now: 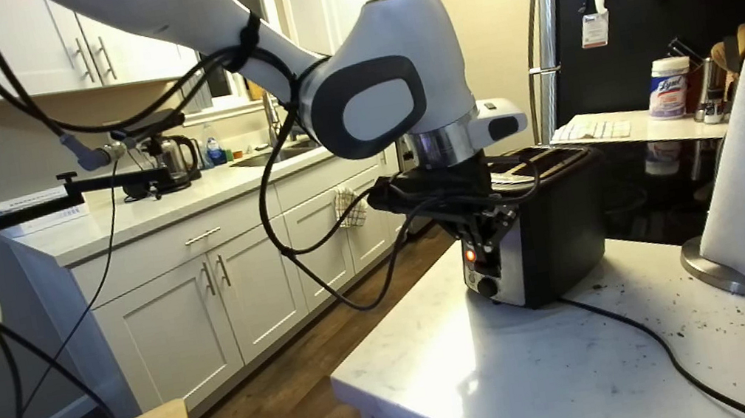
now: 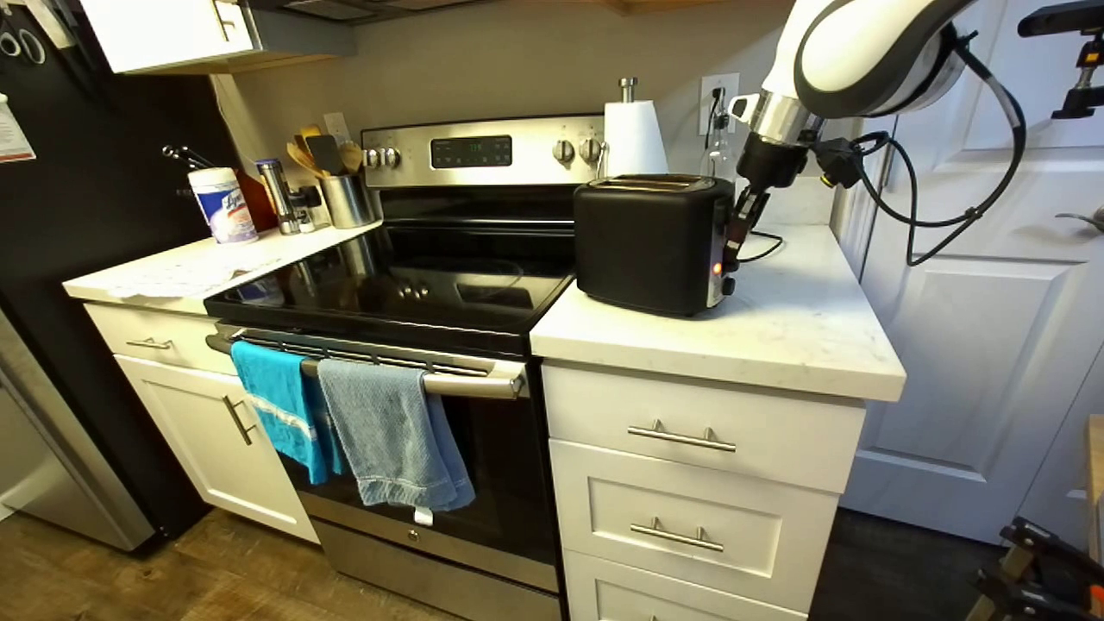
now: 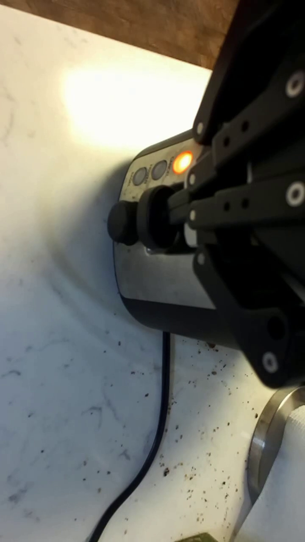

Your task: Push the lever on the toaster downwards.

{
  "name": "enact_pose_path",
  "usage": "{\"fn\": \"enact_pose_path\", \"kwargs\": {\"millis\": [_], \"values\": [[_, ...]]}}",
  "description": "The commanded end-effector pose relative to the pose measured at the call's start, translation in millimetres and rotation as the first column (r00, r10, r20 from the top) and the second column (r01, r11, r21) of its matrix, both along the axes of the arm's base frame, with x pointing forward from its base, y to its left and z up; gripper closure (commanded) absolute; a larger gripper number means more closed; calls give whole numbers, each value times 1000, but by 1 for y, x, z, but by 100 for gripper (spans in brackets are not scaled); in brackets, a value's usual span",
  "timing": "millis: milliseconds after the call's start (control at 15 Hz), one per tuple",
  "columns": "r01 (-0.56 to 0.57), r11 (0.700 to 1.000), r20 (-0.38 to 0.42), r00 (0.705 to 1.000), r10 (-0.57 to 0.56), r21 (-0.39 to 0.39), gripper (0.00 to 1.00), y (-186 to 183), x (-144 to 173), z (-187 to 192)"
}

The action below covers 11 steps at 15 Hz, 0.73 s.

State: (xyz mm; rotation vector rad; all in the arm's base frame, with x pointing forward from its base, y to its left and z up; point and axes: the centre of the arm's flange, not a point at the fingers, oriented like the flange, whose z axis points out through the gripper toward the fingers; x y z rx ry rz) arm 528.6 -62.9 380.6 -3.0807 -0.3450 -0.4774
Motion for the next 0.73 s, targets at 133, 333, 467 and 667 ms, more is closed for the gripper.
{"fn": "enact_pose_path", "kwargs": {"millis": [133,333,467,667], "values": [[-52,996,109,992,59,-69,99,-4,-56,50],[-50,997,121,991,58,-65,100,-6,-60,45],[0,1000,0,1000,0,0,73,0,0,0],[0,1000,-2,1000,0,1,80,0,0,1]]}}
